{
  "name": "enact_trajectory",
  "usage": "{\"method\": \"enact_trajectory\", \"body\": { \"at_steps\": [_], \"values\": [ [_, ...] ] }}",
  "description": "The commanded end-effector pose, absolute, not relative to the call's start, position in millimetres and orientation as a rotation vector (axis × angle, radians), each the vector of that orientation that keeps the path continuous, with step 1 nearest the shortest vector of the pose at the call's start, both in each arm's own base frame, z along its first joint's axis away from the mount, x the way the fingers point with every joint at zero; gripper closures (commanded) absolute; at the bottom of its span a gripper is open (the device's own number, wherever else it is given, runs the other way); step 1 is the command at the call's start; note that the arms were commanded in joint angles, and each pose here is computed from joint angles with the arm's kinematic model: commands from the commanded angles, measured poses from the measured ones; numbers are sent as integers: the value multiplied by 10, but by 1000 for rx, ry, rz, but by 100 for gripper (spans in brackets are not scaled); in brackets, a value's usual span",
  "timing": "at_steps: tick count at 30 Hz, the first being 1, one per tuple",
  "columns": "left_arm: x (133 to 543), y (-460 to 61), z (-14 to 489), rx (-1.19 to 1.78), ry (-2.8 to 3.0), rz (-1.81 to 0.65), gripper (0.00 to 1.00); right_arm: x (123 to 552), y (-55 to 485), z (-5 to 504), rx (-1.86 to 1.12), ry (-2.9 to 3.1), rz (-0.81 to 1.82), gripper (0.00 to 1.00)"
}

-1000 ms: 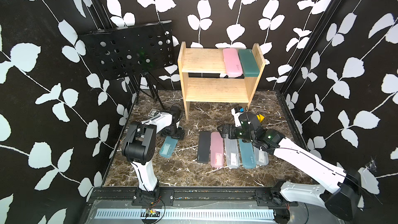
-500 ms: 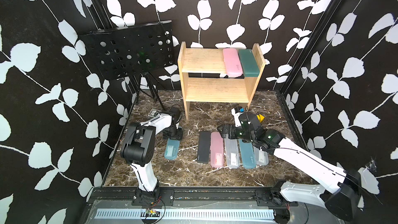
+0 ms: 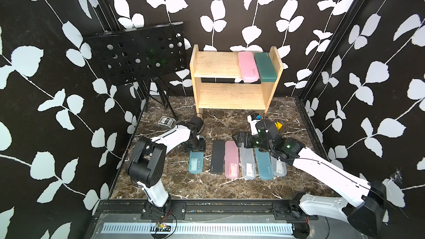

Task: Remove the pencil cases from the shelf
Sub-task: Move the pencil case to the center of the board.

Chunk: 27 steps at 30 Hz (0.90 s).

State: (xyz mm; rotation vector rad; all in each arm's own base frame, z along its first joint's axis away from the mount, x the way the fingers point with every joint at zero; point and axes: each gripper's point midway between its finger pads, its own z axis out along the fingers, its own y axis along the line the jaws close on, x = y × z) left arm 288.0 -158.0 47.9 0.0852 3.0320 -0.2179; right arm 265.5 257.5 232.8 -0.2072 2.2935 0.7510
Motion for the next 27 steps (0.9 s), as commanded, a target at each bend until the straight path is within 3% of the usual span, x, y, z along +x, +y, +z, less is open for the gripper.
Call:
{"method": "enact_trajectory", "body": {
  "at_steps": [1, 16, 23, 27],
  "values": [
    [2961, -1658, 510, 44, 3016, -231, 29, 2644, 2514, 2319, -203, 2271, 744, 1],
    [2879, -1901, 399, 118, 3027, -299, 22, 2643, 2488, 2238, -190, 2287, 729, 1],
    [2868, -1926, 488, 142, 3013, -309, 1, 2651, 2460, 2305, -181, 2271, 721, 1],
    [2933, -1926, 748, 160, 2958, -311, 1, 2662, 2390, 2540, -195, 2217, 691, 1]
  ]
}}
